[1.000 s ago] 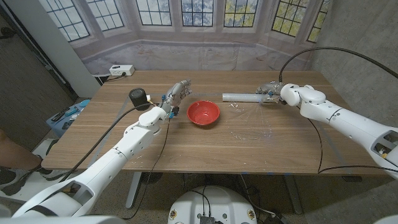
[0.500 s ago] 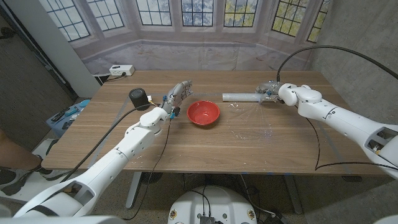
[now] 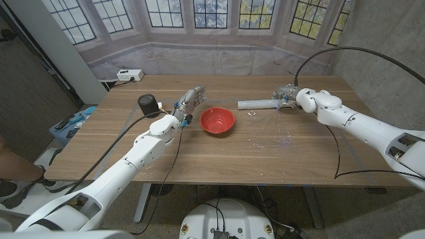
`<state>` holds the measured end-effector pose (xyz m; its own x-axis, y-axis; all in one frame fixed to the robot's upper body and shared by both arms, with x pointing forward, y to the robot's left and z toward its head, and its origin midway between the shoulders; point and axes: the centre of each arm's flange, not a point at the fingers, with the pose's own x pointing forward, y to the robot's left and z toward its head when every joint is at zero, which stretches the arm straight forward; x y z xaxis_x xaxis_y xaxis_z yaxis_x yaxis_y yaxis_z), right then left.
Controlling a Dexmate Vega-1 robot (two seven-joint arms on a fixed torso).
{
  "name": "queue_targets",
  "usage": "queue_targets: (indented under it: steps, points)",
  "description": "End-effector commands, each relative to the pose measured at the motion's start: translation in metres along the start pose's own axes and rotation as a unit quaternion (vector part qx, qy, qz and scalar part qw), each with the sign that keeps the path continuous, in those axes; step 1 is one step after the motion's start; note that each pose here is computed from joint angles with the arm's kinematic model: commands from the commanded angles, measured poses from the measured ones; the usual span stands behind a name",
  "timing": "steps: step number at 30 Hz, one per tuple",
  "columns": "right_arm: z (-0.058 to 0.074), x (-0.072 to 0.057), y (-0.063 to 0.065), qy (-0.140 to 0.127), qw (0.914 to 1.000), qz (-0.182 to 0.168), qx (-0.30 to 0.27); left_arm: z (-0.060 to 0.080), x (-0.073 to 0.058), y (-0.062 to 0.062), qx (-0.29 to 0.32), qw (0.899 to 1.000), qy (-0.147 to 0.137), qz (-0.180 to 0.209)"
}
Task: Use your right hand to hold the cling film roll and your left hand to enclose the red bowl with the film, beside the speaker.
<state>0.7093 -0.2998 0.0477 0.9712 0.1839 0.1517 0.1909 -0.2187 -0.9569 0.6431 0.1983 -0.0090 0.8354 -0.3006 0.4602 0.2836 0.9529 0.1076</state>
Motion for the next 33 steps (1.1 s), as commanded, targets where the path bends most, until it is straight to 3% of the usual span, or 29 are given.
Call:
queue_targets:
  steps: [1, 11, 33]
  points:
    - [0.002, 0.0, 0.013, 0.001, 1.0, -0.007, 0.007, -0.002, 0.0, 0.001, -0.002, 1.0, 0.003, 0.004]
    - [0.005, -0.002, 0.02, 0.004, 0.9998, -0.008, 0.018, -0.005, 0.003, -0.001, -0.002, 1.0, 0.007, 0.0]
    - [0.012, -0.021, 0.007, -0.008, 0.9984, -0.042, 0.038, -0.009, 0.007, -0.002, -0.006, 1.0, 0.014, -0.009]
